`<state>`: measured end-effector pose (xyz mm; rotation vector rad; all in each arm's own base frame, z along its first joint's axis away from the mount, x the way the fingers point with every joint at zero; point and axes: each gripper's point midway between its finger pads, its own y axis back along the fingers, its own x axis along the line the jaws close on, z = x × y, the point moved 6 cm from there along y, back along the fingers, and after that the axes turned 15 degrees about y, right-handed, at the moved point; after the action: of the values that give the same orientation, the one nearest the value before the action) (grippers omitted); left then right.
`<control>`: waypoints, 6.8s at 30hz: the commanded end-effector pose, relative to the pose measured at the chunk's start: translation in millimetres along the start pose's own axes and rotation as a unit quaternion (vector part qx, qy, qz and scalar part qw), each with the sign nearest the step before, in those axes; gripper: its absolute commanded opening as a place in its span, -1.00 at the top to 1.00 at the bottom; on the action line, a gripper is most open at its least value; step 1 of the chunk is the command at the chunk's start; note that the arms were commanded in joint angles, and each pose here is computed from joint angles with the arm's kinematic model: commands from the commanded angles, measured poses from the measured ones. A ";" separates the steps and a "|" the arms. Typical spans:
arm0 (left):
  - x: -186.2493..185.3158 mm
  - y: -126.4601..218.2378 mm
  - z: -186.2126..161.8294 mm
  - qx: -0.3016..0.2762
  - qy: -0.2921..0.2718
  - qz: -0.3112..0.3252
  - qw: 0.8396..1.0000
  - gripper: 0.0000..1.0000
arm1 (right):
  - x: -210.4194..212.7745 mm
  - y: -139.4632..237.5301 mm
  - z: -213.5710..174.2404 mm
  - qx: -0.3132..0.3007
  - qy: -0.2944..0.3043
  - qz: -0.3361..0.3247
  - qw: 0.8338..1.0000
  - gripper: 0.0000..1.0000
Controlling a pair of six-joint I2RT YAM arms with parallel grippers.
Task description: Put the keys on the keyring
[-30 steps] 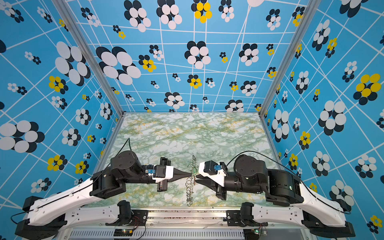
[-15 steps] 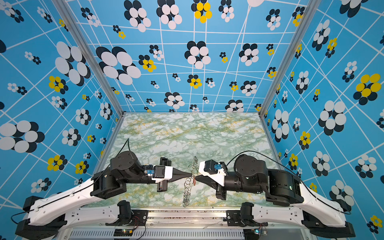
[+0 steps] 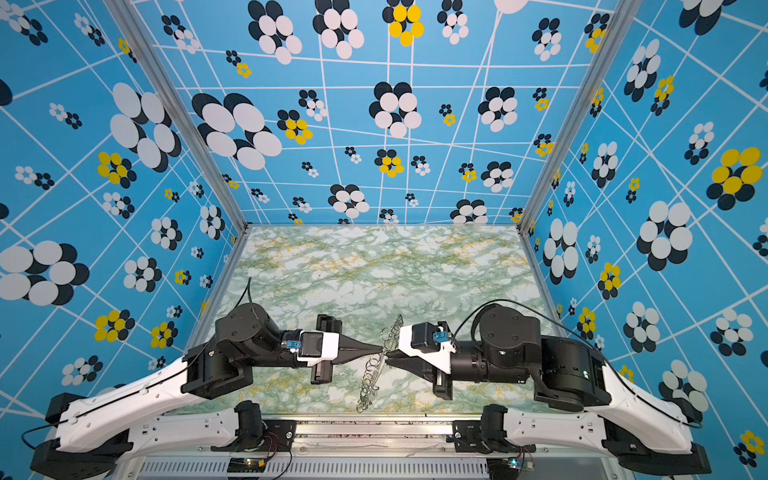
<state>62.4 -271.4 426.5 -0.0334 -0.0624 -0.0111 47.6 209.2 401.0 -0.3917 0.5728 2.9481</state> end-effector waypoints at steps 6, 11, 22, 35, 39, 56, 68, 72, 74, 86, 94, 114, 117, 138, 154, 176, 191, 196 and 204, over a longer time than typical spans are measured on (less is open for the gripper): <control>-0.2 9.6 12.4 -0.033 -0.014 0.011 0.999 1.00 | -6.2 34.4 7.9 0.000 0.010 -0.030 0.999 0.72; -0.6 8.8 12.5 -0.034 -0.015 0.007 0.999 1.00 | -7.2 46.0 18.8 -0.035 0.020 -0.037 0.999 0.71; -1.9 6.3 16.0 -0.041 -0.014 -0.004 0.999 1.00 | -5.5 34.1 27.6 -0.064 0.043 -0.021 0.997 0.73; -4.7 6.7 18.6 -0.046 -0.012 -0.016 0.999 1.00 | -5.2 21.6 26.7 -0.053 0.056 -0.012 0.997 0.73; -5.2 6.7 19.2 -0.048 -0.012 -0.020 0.999 1.00 | -5.8 19.4 26.5 -0.050 0.059 -0.012 0.997 0.73; -5.8 8.1 18.8 -0.044 -0.013 -0.018 0.999 1.00 | -12.5 34.9 25.9 -0.042 0.071 -0.048 0.995 0.56; -7.8 7.8 22.3 -0.049 -0.013 -0.028 0.998 1.00 | -12.0 24.8 25.4 -0.037 0.082 -0.038 0.995 0.52; -8.1 8.8 23.8 -0.053 -0.015 -0.029 0.998 1.00 | -10.3 20.4 24.7 -0.036 0.081 -0.027 0.996 0.55; -8.4 9.0 24.5 -0.053 -0.015 -0.029 0.998 1.00 | -10.0 19.5 25.2 -0.039 0.080 -0.026 0.996 0.59; -8.7 8.7 23.7 -0.053 -0.015 -0.031 0.998 1.00 | -9.3 16.4 26.6 -0.045 0.079 -0.019 0.996 0.90; -8.5 8.5 22.1 -0.050 -0.010 -0.031 0.998 1.00 | -9.1 16.6 26.0 -0.042 0.076 -0.017 0.996 1.00; -3.0 -0.5 7.3 0.082 0.079 -0.021 0.993 0.10 | -14.7 22.0 17.1 0.040 0.074 -0.024 0.996 1.00; -2.1 -2.7 5.8 0.087 0.084 -0.022 0.992 0.28 | -15.4 22.1 16.3 0.043 0.074 -0.027 0.996 1.00; 4.6 -12.7 -1.5 0.106 0.084 -0.007 0.991 0.64 | -15.9 24.9 19.3 0.035 0.077 -0.030 0.996 1.00; 2.2 -15.2 -7.8 0.129 0.079 -0.016 0.988 1.00 | -16.2 25.5 24.0 0.024 0.080 -0.029 0.996 1.00; -3.8 3.8 21.3 0.010 0.021 -0.012 1.000 1.00 | -18.8 30.6 18.5 0.012 0.063 -0.058 0.996 0.43; -2.8 3.9 27.4 -0.041 -0.004 -0.012 0.999 1.00 | -16.4 27.3 21.6 0.000 0.055 -0.045 0.998 0.65; -2.5 3.3 28.8 -0.049 -0.006 -0.012 0.999 1.00 | -16.3 26.4 21.6 -0.001 0.056 -0.045 0.997 0.75; 0.2 4.7 29.9 -0.075 -0.018 0.001 0.997 1.00 | -15.3 24.5 18.2 -0.002 0.049 -0.045 0.998 1.00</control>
<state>62.3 -274.9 436.6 -0.0678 -0.0440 -0.0236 53.4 190.7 432.5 -0.5792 0.5635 2.8551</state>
